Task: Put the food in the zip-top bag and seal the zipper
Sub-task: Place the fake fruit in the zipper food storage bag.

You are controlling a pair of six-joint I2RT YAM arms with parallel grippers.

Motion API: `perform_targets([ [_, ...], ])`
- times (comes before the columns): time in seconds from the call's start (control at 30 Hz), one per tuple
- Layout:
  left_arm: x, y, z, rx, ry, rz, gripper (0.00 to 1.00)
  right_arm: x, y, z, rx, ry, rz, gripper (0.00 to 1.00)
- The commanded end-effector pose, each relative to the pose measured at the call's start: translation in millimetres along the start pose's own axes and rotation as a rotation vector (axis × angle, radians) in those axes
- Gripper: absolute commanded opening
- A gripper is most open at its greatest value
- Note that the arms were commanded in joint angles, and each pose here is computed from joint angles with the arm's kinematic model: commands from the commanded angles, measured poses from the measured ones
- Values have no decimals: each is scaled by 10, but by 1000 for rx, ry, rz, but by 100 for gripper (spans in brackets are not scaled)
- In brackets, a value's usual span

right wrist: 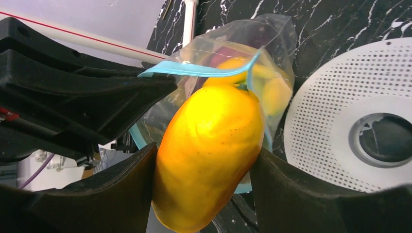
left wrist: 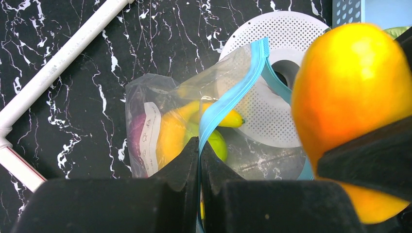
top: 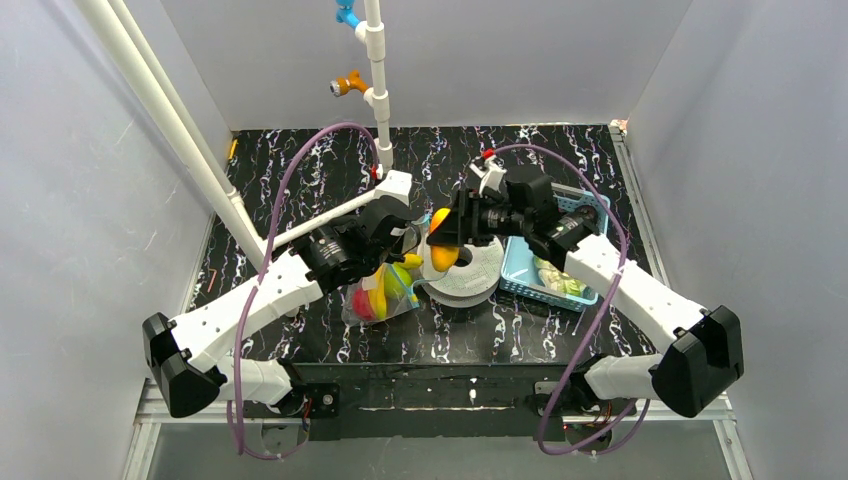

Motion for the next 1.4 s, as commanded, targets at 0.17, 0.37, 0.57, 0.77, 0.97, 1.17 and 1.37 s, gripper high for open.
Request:
perform_targets([
  [0.17, -91, 73, 29, 1, 30, -23, 0, -180, -172, 278, 81, 111, -236, 18],
  [0.37, -124, 69, 26, -3, 39, -32, 0, -22, -340, 255, 101, 138, -177, 35],
  [0.57, -149, 70, 25, -3, 39, -40, 0, 160, -494, 245, 85, 129, -120, 58],
  [0.77, -118, 53, 25, -5, 37, -35, 0, 286, -623, 163, 92, 114, -56, 71],
  [0.97, -100, 53, 20, 0, 41, -33, 0, 385, -712, 78, 114, 70, -15, 80],
  [1.17, -101, 43, 15, 2, 39, -39, 0, 369, -692, 91, 128, 82, -9, 91],
  [1.37, -79, 41, 45, -10, 36, -42, 0, 219, -547, 175, 123, 139, -91, 92],
])
Point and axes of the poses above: each gripper's point midway between its finger pads, its own y axis back along the fingers, its own z axis along the line the jaws close on, x = y × z, the point moved 1 cm from there along y, back along the fingers, and after that the axes turned 6 degrees about -y, right-handed, at the moved point
